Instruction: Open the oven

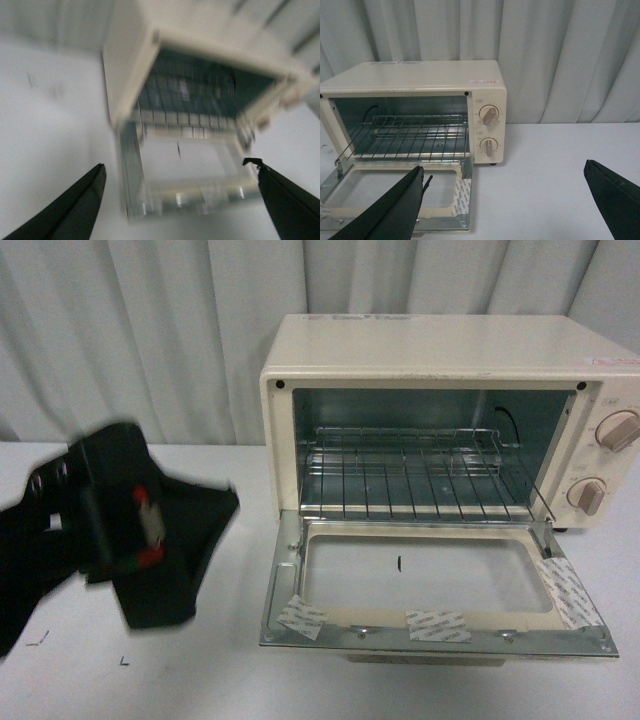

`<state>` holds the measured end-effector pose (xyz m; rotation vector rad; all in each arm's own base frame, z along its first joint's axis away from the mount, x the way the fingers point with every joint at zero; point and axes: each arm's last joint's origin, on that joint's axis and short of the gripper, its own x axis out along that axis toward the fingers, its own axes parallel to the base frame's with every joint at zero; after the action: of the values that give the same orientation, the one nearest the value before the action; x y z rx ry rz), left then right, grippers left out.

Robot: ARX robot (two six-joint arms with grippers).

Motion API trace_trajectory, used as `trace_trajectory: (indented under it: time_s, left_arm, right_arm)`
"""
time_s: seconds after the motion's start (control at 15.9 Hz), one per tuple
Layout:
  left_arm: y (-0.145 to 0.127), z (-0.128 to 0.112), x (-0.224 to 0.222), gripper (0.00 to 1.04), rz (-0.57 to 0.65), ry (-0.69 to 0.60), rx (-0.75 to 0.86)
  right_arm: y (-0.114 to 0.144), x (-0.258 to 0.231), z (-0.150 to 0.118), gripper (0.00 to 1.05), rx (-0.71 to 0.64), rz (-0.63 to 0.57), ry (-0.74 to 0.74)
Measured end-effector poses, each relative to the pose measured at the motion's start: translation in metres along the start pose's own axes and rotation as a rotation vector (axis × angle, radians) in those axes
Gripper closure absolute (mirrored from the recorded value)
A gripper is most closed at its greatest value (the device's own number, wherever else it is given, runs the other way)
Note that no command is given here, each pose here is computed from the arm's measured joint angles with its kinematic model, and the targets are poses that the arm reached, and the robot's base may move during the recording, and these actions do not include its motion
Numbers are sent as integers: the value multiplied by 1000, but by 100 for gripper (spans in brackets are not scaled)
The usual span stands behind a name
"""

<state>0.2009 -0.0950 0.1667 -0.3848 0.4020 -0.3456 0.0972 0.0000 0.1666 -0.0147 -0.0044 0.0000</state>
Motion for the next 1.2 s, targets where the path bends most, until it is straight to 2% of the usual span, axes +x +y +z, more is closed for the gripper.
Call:
trace_trajectory:
  time_s: [0.06, 0.13, 0.19, 0.25, 0.32, 0.44, 0.5, 0.63, 0.88, 1.2]
  left_arm:
    - [-3, 3, -5, 22, 85, -233, 130]
    - [13, 2, -21, 35, 251, -353, 224]
    - [26, 4, -35, 47, 345, -394, 283]
    - [31, 3, -43, 60, 336, -440, 315]
    - [41, -7, -49, 74, 351, -370, 351]
    - [48, -5, -64, 100, 348, -388, 367]
    - [50, -2, -71, 103, 346, -406, 367]
    - [56, -8, -80, 103, 352, -383, 367]
    - [65, -3, -100, 103, 352, -409, 366]
    - [61, -6, -110, 103, 339, -414, 370]
  right_arm:
    - [0, 0, 0, 6, 0, 1, 0]
    - [0, 0, 0, 6, 0, -5, 0]
    - [0, 0, 0, 6, 0, -3, -1]
    - [0, 0, 0, 6, 0, 0, 0]
    - [0, 0, 0, 6, 0, 0, 0]
    - [0, 0, 0, 6, 0, 0, 0]
    - [0, 0, 0, 6, 0, 0, 0]
    - [0, 0, 0, 6, 0, 0, 0]
    - [0, 0, 0, 6, 0, 0, -1]
    - [0, 0, 0, 6, 0, 0, 0]
